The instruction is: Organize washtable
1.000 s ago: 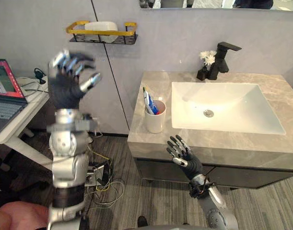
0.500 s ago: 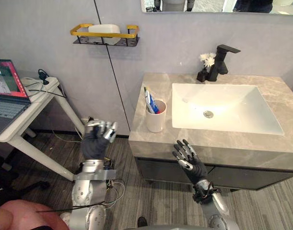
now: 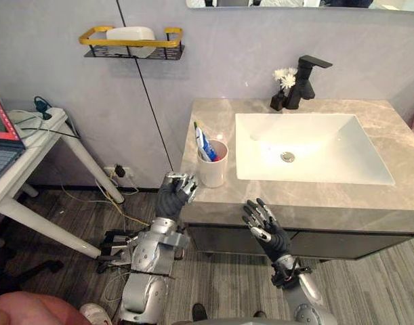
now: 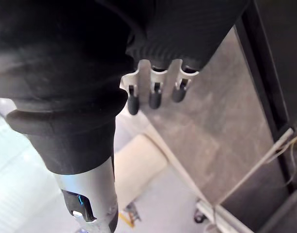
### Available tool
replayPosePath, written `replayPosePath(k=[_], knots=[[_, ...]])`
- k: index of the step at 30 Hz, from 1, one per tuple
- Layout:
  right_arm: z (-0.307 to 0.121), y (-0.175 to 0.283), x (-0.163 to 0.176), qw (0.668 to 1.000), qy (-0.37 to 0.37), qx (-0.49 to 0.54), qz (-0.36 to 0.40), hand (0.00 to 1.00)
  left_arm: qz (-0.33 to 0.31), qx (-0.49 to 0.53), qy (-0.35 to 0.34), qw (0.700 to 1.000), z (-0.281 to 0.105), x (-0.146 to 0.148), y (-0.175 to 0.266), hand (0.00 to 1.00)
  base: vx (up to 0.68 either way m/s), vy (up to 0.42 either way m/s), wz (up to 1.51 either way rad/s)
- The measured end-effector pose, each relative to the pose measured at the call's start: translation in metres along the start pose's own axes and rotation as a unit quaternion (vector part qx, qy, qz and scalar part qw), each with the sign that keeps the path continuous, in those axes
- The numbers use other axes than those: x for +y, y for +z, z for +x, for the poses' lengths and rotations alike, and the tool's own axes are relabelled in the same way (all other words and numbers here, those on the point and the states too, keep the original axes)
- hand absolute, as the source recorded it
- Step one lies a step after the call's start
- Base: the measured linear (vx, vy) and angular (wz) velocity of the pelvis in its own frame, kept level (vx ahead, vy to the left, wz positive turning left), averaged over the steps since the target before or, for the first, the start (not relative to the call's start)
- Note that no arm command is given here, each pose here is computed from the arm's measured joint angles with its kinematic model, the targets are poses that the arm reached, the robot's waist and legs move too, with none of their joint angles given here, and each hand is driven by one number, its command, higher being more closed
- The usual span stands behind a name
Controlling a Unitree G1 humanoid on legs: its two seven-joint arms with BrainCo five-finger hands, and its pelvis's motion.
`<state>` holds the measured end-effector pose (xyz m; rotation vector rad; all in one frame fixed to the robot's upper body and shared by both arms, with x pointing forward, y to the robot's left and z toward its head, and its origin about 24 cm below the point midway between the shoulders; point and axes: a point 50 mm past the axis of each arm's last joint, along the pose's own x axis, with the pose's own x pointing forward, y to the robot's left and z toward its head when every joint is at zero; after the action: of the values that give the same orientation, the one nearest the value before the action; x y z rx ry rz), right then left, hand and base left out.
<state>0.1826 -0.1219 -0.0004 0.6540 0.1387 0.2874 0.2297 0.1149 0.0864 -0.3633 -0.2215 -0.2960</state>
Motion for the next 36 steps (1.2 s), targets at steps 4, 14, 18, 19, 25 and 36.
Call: replayPosePath(k=[4, 14, 18, 19, 25, 36], knots=[[0.000, 0.000, 0.000, 1.000, 0.000, 0.001, -0.001, 0.00, 0.015, 0.014, -0.016, 1.000, 0.006, -0.004, -0.004, 1.00, 0.00, 0.016, -0.12], [-0.001, -0.002, -0.001, 1.000, -0.002, 0.011, 0.002, 0.00, 0.050, 0.051, -0.034, 0.997, 0.013, -0.002, -0.018, 1.00, 0.00, 0.005, -0.02], [-0.001, -0.002, -0.001, 1.000, -0.002, 0.011, 0.002, 0.00, 0.054, 0.061, -0.034, 0.996, 0.015, 0.000, -0.023, 1.00, 0.00, 0.000, 0.00], [-0.001, -0.002, -0.001, 1.000, -0.002, 0.011, 0.002, 0.00, 0.055, 0.061, -0.034, 0.996, 0.015, 0.000, -0.023, 1.00, 0.00, 0.000, 0.00], [-0.001, -0.002, -0.001, 1.000, -0.002, 0.011, 0.001, 0.00, 0.065, 0.072, -0.033, 0.995, 0.017, 0.002, -0.027, 1.00, 0.00, 0.003, -0.02], [-0.002, -0.001, -0.002, 1.000, -0.005, 0.011, 0.001, 0.00, 0.087, 0.098, -0.013, 0.991, 0.014, 0.016, -0.033, 1.00, 0.00, 0.001, -0.01]])
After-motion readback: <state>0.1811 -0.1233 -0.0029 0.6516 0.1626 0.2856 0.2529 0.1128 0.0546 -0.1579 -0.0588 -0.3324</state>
